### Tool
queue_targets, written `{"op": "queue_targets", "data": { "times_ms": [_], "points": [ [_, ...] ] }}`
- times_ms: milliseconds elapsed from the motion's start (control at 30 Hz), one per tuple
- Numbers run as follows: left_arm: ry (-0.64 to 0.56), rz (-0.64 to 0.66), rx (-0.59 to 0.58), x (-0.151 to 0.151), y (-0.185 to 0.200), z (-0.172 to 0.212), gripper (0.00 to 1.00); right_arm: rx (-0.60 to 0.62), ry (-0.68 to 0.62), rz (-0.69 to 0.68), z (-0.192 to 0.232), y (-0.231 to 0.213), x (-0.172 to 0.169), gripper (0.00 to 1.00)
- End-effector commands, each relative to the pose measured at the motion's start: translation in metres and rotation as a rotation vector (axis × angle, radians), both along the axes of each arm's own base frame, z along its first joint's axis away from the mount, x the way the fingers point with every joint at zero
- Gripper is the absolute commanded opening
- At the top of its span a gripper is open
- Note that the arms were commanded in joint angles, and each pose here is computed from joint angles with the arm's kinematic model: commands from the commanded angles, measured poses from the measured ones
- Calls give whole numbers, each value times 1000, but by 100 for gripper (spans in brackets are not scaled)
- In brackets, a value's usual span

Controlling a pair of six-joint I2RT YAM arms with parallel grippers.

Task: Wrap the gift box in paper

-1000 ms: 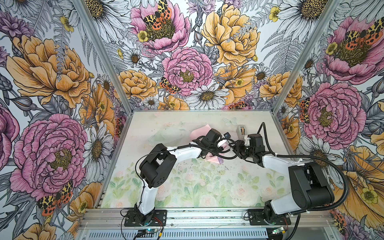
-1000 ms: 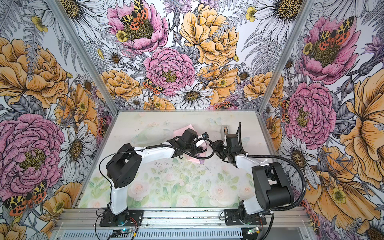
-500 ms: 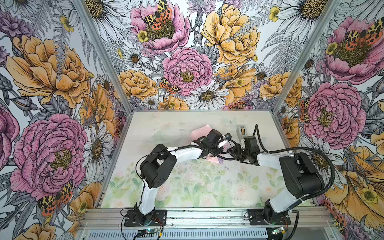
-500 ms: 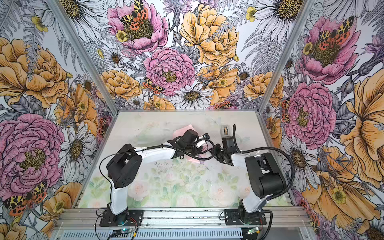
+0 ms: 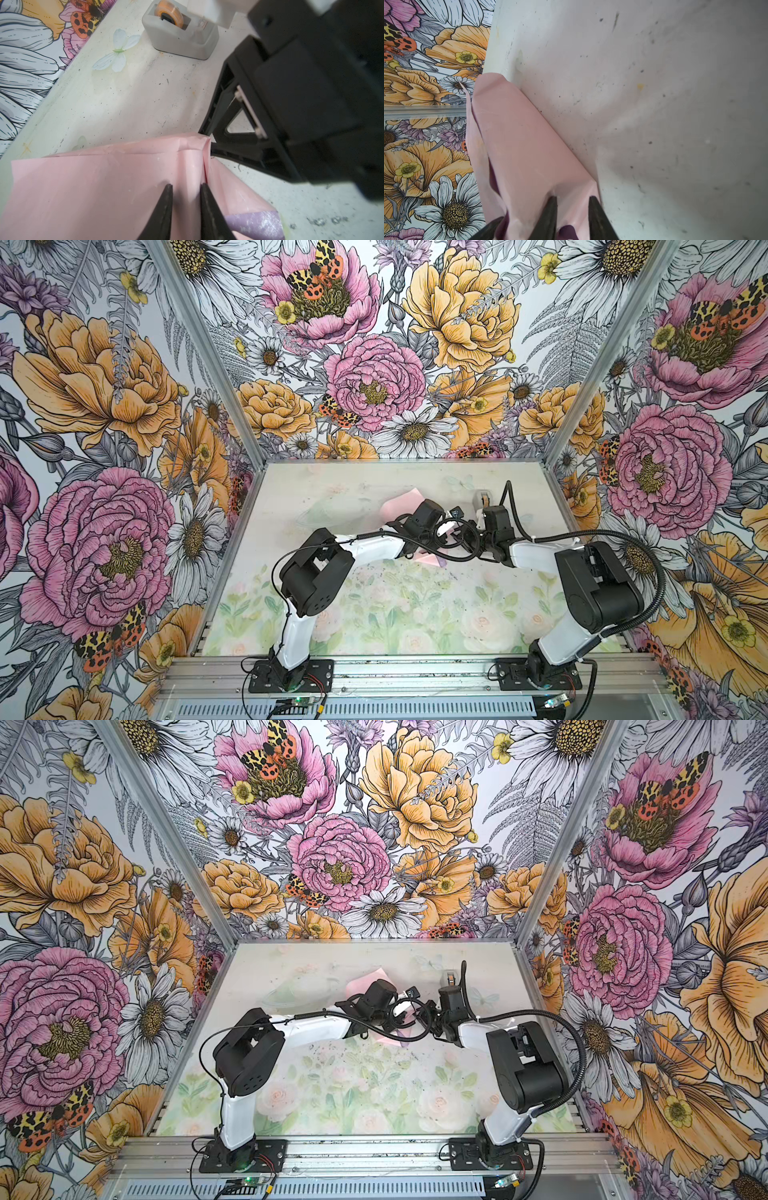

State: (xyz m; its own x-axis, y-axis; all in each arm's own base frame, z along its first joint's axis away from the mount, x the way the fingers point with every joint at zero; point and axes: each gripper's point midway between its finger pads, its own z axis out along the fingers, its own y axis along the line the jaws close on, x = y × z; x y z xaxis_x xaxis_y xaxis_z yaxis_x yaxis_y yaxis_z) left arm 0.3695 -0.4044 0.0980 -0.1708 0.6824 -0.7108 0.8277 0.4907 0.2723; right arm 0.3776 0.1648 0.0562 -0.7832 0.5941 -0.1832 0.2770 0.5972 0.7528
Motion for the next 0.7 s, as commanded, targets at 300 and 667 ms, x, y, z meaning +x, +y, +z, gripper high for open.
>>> {"op": "queue_targets", "data": {
  "times_ms": [300, 667],
  "points": [
    [41, -1, 36, -10, 6, -28, 21, 4, -64, 37, 2, 20, 11, 22],
    [-22, 20, -53, -4, 1, 35, 56, -30, -93, 41, 27, 3, -9, 26]
  ]
}}
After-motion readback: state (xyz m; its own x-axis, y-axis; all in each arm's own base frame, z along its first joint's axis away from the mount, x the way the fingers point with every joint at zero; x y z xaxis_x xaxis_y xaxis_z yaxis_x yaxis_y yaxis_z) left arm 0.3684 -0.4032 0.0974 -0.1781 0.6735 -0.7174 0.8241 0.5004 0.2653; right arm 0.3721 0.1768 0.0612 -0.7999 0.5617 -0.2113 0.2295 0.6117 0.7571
